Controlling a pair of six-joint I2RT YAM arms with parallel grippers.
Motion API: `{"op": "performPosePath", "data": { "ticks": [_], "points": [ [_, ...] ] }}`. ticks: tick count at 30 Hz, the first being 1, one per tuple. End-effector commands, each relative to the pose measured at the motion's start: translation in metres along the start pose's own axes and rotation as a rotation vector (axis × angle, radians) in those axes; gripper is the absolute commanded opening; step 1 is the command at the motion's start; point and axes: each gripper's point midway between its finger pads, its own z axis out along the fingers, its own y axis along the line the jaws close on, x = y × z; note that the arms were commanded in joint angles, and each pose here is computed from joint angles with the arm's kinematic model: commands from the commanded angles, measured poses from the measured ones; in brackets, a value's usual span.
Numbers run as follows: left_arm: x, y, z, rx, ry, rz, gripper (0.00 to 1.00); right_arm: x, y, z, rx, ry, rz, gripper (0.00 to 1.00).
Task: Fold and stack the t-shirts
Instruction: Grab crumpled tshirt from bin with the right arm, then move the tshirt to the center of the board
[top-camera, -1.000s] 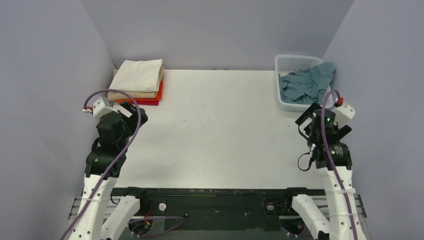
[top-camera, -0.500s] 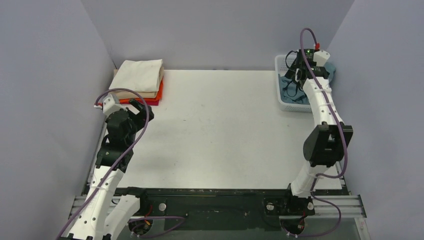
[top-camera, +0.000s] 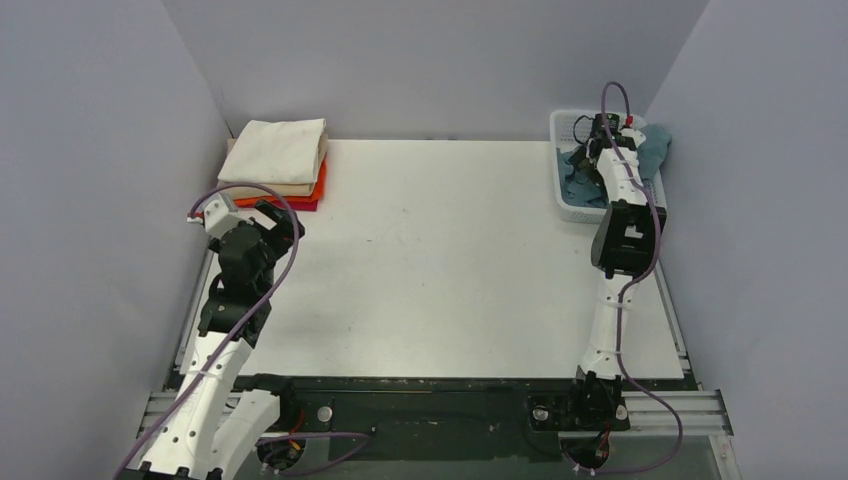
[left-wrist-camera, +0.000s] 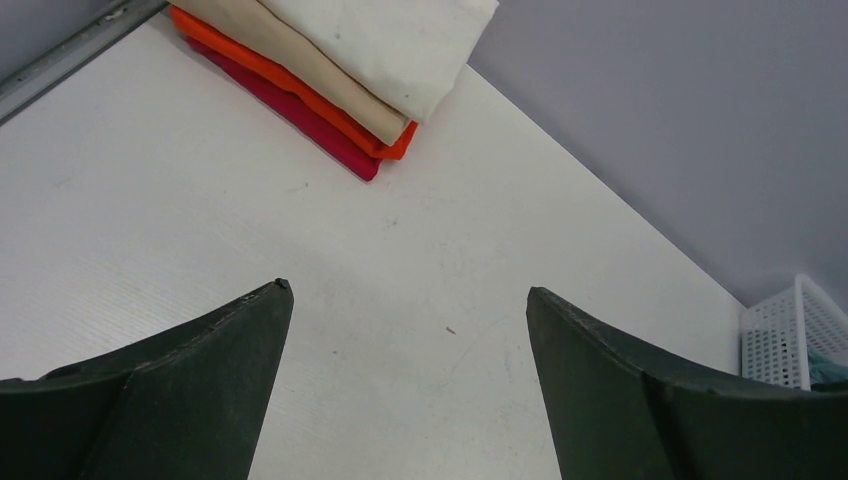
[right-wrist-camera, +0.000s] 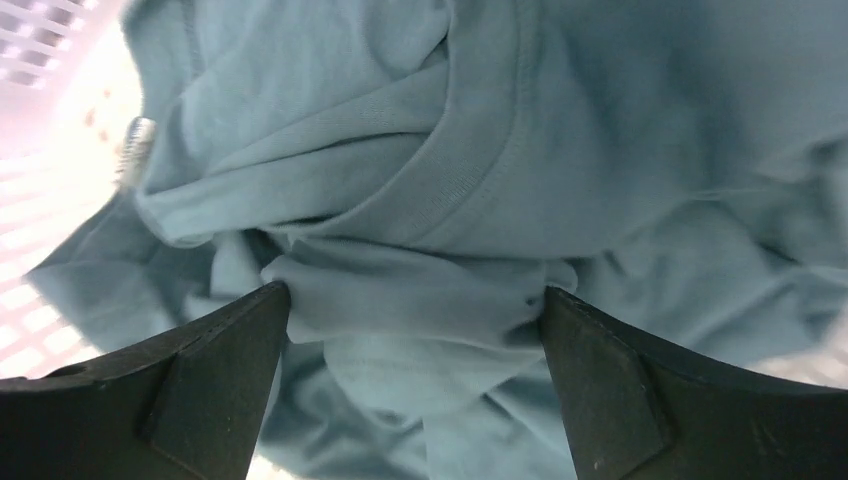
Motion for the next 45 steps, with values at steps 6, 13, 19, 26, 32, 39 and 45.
{"op": "performPosePath", "data": {
  "ticks": [6, 13, 19, 26, 32, 39, 45],
  "points": [
    [-0.031, 0.007, -0.005, -0.054, -0.129, -0.052, 0.98, 0.022, 0.049, 0.023, -0.153, 0.093, 0.168, 0.62],
    [-0.031, 0.006, -0.014, -0.040, -0.107, -0.057, 0.98, -0.045, 0.088, -0.056, -0.392, -0.012, 0.271, 0.00],
    [-0.020, -0.010, -0.018, 0.036, -0.028, -0.078, 0.98, -0.128, 0.065, -0.224, -0.558, -0.308, 0.336, 0.00],
    [-0.003, -0.038, -0.034, 0.179, 0.112, -0.093, 0.98, -0.113, 0.071, -0.382, -0.778, -0.419, 0.173, 0.00],
    [-0.001, -0.043, -0.047, 0.217, 0.142, -0.132, 0.98, -0.068, 0.104, -0.552, -1.213, -0.406, -0.055, 0.00],
    [-0.006, -0.043, -0.056, 0.221, 0.136, -0.153, 0.98, -0.006, 0.123, -0.688, -1.552, -0.408, -0.174, 0.00],
    [0.001, -0.044, -0.058, 0.224, 0.173, -0.158, 0.98, 0.018, 0.142, -0.741, -1.713, -0.376, -0.120, 0.00]
  ]
}}
